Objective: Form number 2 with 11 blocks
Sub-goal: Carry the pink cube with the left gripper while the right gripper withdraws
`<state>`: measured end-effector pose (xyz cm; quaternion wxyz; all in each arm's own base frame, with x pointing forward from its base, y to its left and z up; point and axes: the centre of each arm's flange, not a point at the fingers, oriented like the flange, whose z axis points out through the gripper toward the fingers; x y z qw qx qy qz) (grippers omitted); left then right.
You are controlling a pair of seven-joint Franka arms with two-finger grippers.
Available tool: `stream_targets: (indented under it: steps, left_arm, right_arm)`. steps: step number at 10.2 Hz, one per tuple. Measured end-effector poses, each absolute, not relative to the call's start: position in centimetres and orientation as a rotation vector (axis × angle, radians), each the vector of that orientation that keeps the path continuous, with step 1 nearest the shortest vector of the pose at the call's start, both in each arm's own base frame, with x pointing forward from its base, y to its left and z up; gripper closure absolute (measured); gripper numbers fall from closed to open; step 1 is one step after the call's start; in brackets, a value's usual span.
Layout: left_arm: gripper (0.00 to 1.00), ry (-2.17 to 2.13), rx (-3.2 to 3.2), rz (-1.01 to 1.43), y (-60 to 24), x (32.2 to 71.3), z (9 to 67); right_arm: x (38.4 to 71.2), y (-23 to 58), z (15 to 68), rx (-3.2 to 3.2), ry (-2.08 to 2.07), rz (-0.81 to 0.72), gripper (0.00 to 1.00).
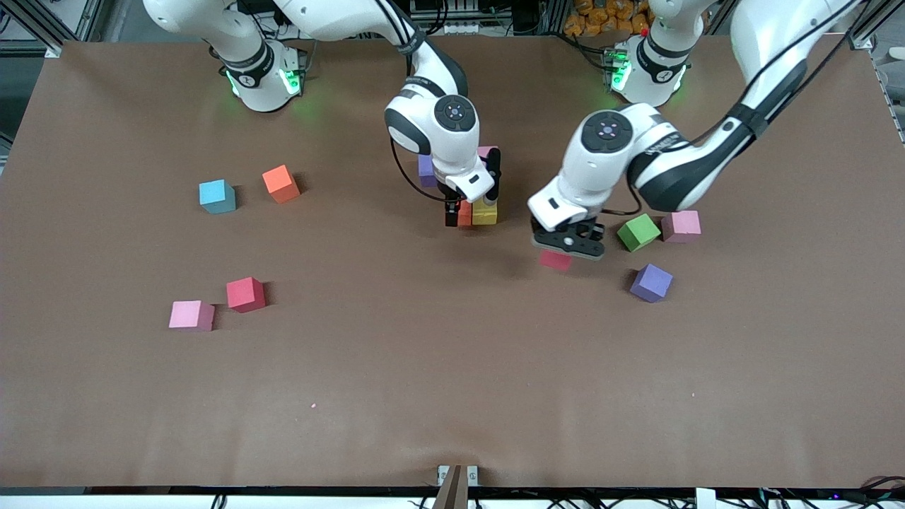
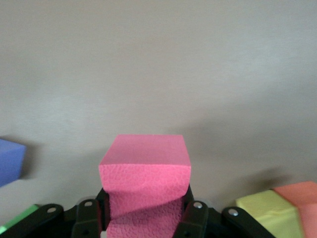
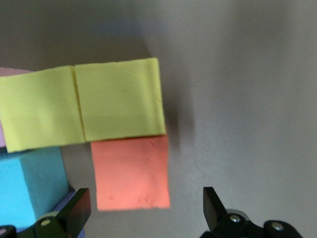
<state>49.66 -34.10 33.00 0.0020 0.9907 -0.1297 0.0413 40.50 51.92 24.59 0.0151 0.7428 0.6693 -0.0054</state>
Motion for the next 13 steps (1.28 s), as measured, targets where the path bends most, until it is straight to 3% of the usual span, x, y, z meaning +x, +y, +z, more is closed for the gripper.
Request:
stream_targets:
  steps: [3, 7, 10, 13]
  left_arm:
    - [0.46, -0.332, 3.163, 0.065, -39.1, 48.0, 33.4]
    - [0.46, -0.040, 3.120, -0.066, -39.0, 48.3, 33.7]
    - [0.46, 0.406, 3.079, -0.098, -43.5, 46.3, 34.2]
    - [0.46, 0.889, 2.968, -0.202, -49.1, 43.6, 34.0]
  right_arm:
    - [44.3, 48.2, 26.5, 2.387, 1.979, -0.062, 0.00]
    - [54.0, 36.4, 28.0, 2.599, 1.688, -0.089, 0.00]
    - [59.4, 26.6, 28.4, 2.737, 1.462, -0.094, 0.00]
    - [61.9, 17.4, 27.6, 2.843, 1.258, -0.128, 0.00]
